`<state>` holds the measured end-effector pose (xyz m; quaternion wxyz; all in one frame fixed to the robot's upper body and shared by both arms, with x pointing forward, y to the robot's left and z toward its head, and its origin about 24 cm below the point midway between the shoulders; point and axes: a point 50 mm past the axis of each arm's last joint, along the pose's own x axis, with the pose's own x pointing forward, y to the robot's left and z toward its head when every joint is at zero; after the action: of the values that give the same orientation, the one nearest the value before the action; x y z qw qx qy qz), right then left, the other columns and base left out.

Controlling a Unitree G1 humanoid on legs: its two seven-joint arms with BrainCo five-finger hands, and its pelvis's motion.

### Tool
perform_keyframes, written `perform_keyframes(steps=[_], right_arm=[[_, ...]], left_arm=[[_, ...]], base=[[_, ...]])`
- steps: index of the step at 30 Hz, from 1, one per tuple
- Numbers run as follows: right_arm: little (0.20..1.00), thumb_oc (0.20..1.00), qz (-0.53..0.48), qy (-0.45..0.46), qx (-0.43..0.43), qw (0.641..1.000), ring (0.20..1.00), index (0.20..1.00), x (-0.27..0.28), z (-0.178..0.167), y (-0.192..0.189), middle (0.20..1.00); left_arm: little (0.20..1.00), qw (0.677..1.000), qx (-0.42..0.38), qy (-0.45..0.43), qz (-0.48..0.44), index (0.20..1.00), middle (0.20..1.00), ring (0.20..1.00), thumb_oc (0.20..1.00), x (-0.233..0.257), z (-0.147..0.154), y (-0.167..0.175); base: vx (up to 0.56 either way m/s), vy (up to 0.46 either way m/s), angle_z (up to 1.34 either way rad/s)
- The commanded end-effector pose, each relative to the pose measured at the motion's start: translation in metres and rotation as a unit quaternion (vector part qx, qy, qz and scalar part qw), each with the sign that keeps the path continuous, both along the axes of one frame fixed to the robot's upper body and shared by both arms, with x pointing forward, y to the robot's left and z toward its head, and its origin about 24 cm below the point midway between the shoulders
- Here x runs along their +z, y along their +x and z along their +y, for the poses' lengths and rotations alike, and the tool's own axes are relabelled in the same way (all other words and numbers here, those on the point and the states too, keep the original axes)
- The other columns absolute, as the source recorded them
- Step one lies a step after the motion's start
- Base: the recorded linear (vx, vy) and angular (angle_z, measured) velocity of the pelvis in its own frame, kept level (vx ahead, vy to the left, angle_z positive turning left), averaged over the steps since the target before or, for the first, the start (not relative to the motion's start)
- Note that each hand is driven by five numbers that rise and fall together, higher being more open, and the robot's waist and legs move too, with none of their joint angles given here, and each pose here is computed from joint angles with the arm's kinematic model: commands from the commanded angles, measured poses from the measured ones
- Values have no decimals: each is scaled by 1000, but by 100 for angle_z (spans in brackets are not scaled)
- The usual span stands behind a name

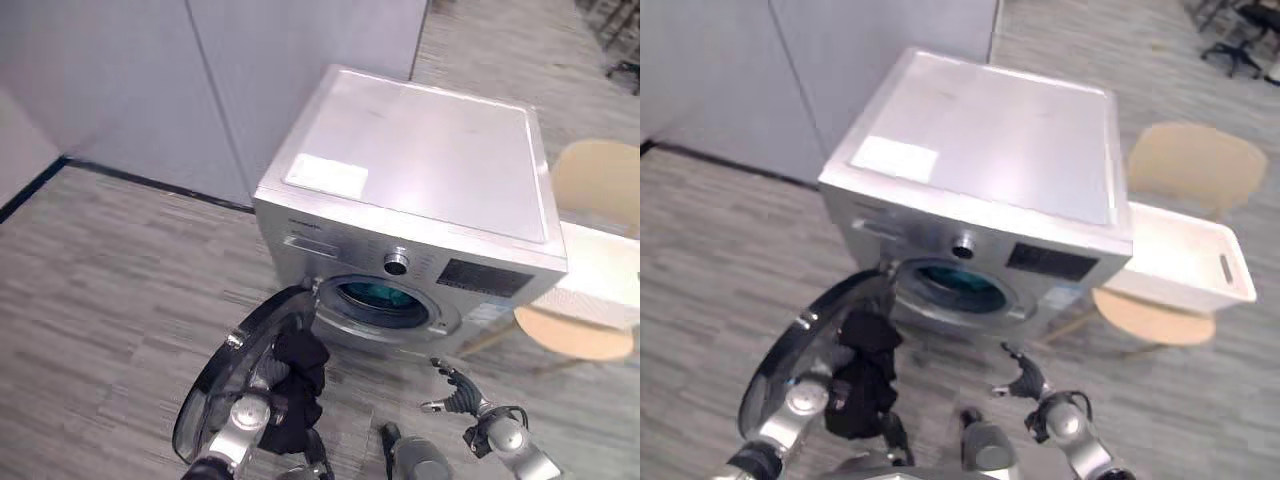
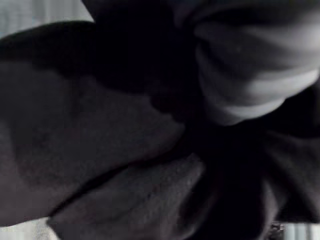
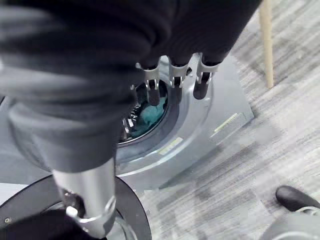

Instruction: Grab the laundry basket,head to the washer,open it,put in the laundry and shut it.

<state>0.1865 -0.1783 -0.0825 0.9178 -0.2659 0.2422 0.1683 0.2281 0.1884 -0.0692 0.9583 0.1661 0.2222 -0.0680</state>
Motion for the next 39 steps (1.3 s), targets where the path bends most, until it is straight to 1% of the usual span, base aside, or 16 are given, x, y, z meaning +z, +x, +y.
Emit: perform_keyframes(steps=[1, 7, 11, 12, 14, 18, 22, 25, 26, 28, 30, 31, 34, 36, 37, 39], right_arm=[[1000, 1000, -50, -5, -7, 999, 1000, 1000, 17, -11, 25, 1000], [1000, 1000, -21, -6, -53, 998, 1000, 1000, 6, -29, 5, 1000], [1000, 1000, -29, -18, -66, 997, 1000, 1000, 10, -40, 7, 1000], [1000, 1000, -50, -32, -59, 997, 1000, 1000, 19, -43, 18, 1000], [1000, 1000, -66, -36, -55, 996, 1000, 1000, 25, -44, 26, 1000], [1000, 1000, -90, -37, -55, 994, 1000, 1000, 34, -44, 36, 1000], [1000, 1000, -137, -16, -61, 988, 1000, 1000, 51, -35, 55, 1000], [1000, 1000, -178, 6, -67, 982, 1000, 1000, 65, -22, 73, 1000], [1000, 1000, -178, 7, -67, 982, 1000, 1000, 66, -22, 73, 1000], [1000, 1000, -219, 29, -61, 973, 1000, 1000, 82, -9, 85, 1000], [1000, 1000, -233, 37, -57, 970, 1000, 1000, 88, -5, 88, 1000], [1000, 1000, -259, 48, -51, 963, 1000, 1000, 99, 2, 93, 1000], [1000, 1000, -277, 58, -44, 958, 1000, 1000, 107, 6, 94, 1000], [1000, 1000, -301, 67, -34, 951, 1000, 1000, 118, 8, 98, 1000], [1000, 1000, -316, 68, -27, 946, 1000, 1000, 126, 7, 101, 1000], [1000, 1000, -330, 70, -18, 941, 1000, 1000, 135, 6, 104, 1000]], left_arm=[[200, 999, -4, 0, -42, 200, 200, 200, 200, 10, 4, -3], [200, 999, 28, -11, -28, 200, 200, 200, 200, 3, 6, -5], [200, 998, 47, -25, -44, 200, 200, 200, 200, 8, 3, 2], [200, 995, 62, -34, -72, 200, 200, 200, 200, 18, -4, 17], [200, 991, 79, -42, -103, 200, 200, 200, 200, 30, -5, 30], [200, 982, 101, -63, -148, 200, 200, 200, 200, 50, -6, 47], [200, 960, 123, -102, -232, 200, 200, 200, 200, 91, -12, 78], [200, 931, 129, -145, -309, 200, 200, 200, 200, 138, -21, 103], [200, 931, 129, -145, -310, 200, 200, 200, 200, 138, -21, 103], [200, 903, 135, -181, -365, 200, 200, 200, 200, 176, -30, 119], [200, 895, 137, -189, -380, 200, 200, 200, 200, 187, -34, 124], [200, 872, 147, -221, -410, 200, 200, 200, 200, 215, -42, 133], [200, 859, 146, -229, -434, 200, 200, 200, 200, 238, -48, 141], [200, 825, 175, -219, -490, 200, 200, 200, 200, 290, -31, 154], [200, 792, 200, -229, -528, 200, 200, 200, 200, 330, -15, 158], [200, 756, 217, -215, -579, 200, 200, 200, 200, 376, 3, 153]], base=[[95, -114, -150], [76, -167, -25], [-54, -121, -40], [-189, 27, -66], [-143, 86, -76], [-92, 140, -55], [-159, 117, -59], [-149, 80, 1], [-174, 7, 10], [-182, -24, 3], [-130, -32, 4], [-138, -44, 6], [-95, -36, -4], [-103, -27, -18], [-39, -14, -23], [-7, 1, -39]])
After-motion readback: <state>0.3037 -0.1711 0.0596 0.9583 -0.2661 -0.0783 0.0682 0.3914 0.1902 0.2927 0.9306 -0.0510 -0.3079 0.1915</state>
